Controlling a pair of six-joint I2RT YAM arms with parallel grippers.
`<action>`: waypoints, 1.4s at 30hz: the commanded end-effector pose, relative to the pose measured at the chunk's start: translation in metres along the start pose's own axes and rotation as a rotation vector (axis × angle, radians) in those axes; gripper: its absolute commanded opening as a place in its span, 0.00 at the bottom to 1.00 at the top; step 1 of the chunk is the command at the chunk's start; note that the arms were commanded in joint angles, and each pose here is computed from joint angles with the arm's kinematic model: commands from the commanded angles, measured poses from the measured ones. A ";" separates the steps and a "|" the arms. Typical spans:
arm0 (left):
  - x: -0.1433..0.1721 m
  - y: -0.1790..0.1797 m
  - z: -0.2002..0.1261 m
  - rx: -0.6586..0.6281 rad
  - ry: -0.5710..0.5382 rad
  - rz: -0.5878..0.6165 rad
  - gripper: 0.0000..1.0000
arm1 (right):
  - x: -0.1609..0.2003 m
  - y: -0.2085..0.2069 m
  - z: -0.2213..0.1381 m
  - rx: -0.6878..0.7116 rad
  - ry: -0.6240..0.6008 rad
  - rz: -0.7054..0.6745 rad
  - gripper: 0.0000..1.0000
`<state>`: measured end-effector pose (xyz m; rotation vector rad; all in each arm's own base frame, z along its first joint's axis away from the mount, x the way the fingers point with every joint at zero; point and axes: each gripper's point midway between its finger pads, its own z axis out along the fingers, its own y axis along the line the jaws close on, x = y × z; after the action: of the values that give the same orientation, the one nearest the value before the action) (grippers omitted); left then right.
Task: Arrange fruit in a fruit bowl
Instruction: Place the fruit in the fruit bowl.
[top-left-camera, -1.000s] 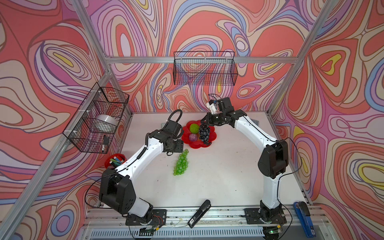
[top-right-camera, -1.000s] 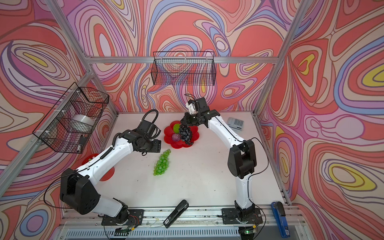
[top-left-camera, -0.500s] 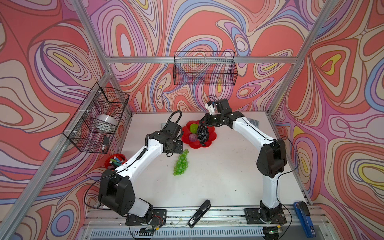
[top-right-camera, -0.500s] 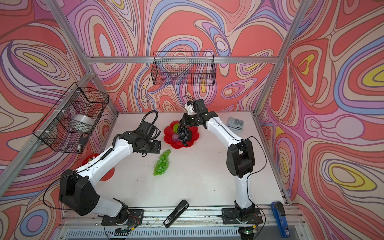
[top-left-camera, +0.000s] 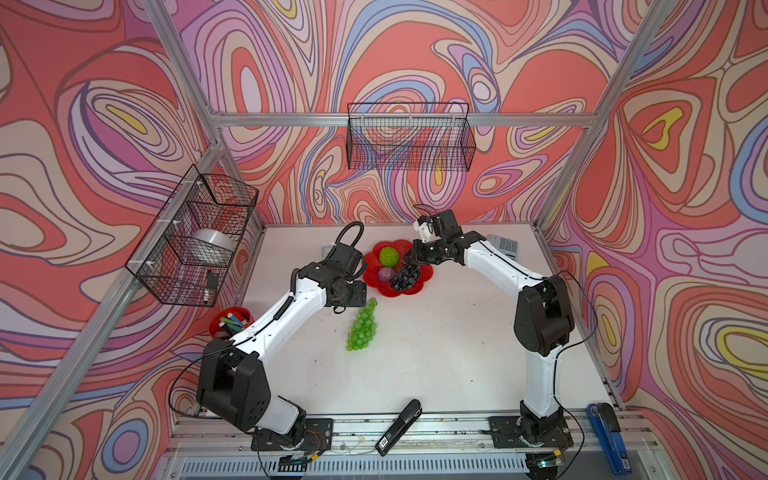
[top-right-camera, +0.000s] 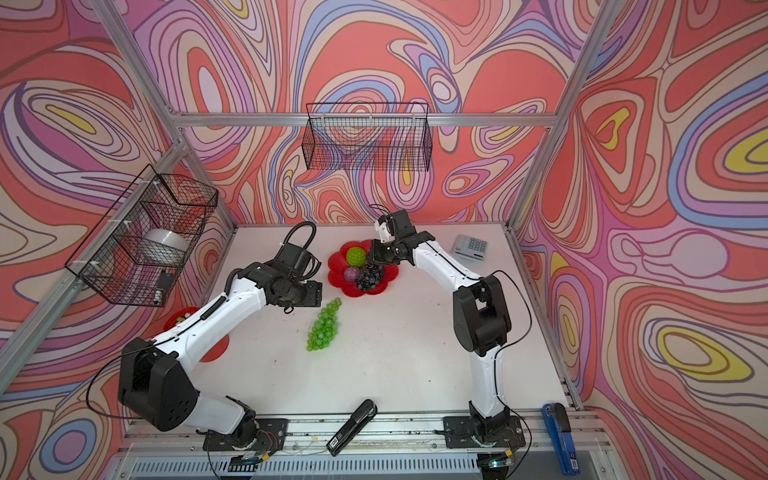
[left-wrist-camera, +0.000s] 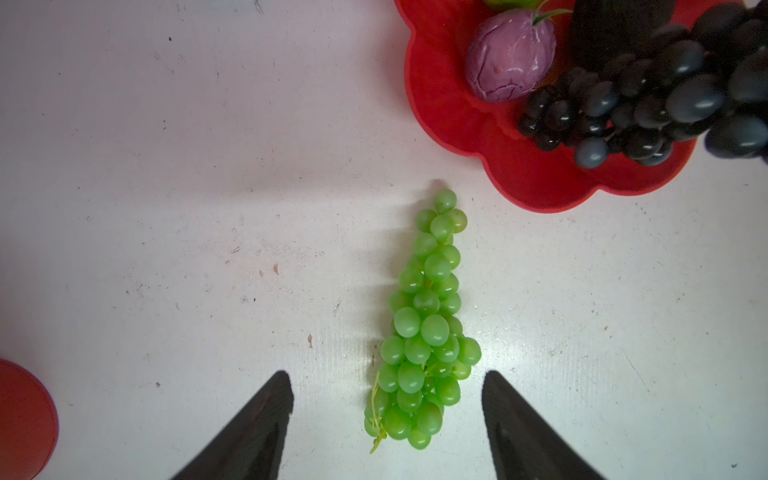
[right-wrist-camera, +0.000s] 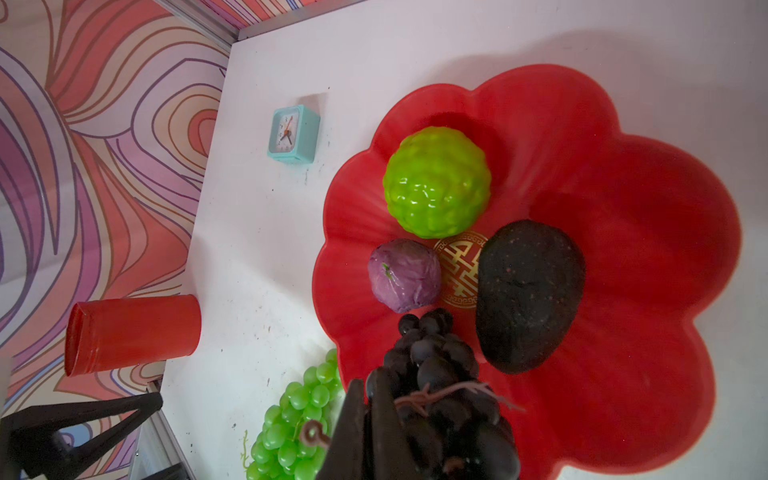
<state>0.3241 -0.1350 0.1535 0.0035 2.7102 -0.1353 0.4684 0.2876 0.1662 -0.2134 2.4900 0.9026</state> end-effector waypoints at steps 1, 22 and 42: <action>-0.002 0.001 -0.003 0.000 -0.007 -0.020 0.75 | -0.007 -0.006 -0.012 0.005 -0.030 -0.018 0.00; -0.011 -0.007 -0.004 0.014 0.019 -0.018 0.76 | -0.015 -0.058 0.023 -0.006 0.004 0.007 0.00; -0.007 -0.012 0.003 0.025 0.075 -0.017 0.77 | -0.016 -0.073 0.050 -0.047 0.016 0.035 0.00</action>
<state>0.3355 -0.1488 0.1527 0.0085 2.7562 -0.1755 0.5168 0.2592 0.0936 -0.1812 2.5278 0.9534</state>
